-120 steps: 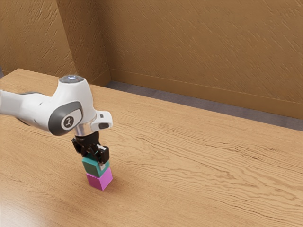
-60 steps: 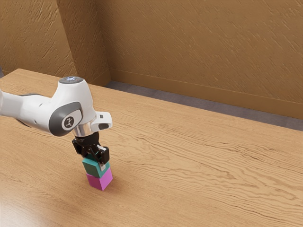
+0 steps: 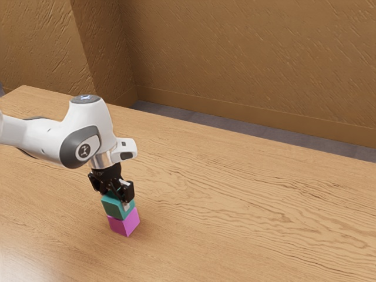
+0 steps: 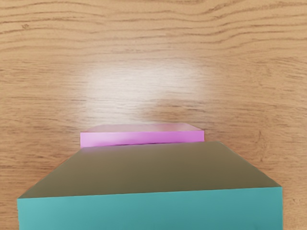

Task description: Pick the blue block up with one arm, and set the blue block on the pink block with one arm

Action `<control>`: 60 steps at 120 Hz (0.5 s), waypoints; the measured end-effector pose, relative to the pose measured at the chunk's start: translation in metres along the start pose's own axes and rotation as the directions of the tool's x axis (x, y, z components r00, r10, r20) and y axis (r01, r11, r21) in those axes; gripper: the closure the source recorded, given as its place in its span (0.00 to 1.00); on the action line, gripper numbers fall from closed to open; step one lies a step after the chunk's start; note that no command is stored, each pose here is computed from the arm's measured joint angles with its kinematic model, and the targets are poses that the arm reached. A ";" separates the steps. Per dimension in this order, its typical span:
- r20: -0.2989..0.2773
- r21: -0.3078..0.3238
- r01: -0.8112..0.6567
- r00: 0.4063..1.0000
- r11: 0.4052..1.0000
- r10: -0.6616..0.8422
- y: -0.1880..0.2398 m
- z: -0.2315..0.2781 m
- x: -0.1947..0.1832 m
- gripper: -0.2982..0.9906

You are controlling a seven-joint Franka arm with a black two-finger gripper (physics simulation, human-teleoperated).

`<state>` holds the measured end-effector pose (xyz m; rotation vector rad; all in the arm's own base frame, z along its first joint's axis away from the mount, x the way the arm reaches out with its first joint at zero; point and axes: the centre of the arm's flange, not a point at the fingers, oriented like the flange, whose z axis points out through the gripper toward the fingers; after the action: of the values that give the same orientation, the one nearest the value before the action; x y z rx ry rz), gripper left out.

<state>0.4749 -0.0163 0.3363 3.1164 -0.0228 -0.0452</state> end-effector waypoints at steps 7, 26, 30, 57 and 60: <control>-0.001 0.000 0.000 1.000 1.000 0.000 0.000 0.000 0.000 0.46; -0.001 -0.001 0.006 1.000 1.000 -0.006 -0.005 0.001 0.001 0.46; -0.001 0.000 0.009 1.000 1.000 -0.009 -0.007 0.001 0.001 0.46; -0.003 0.000 0.004 1.000 1.000 -0.004 -0.007 0.001 0.001 0.43; -0.003 -0.001 0.003 1.000 1.000 -0.003 -0.007 0.001 0.001 0.41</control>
<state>0.4763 -0.0090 0.3349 3.1160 -0.0181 -0.0401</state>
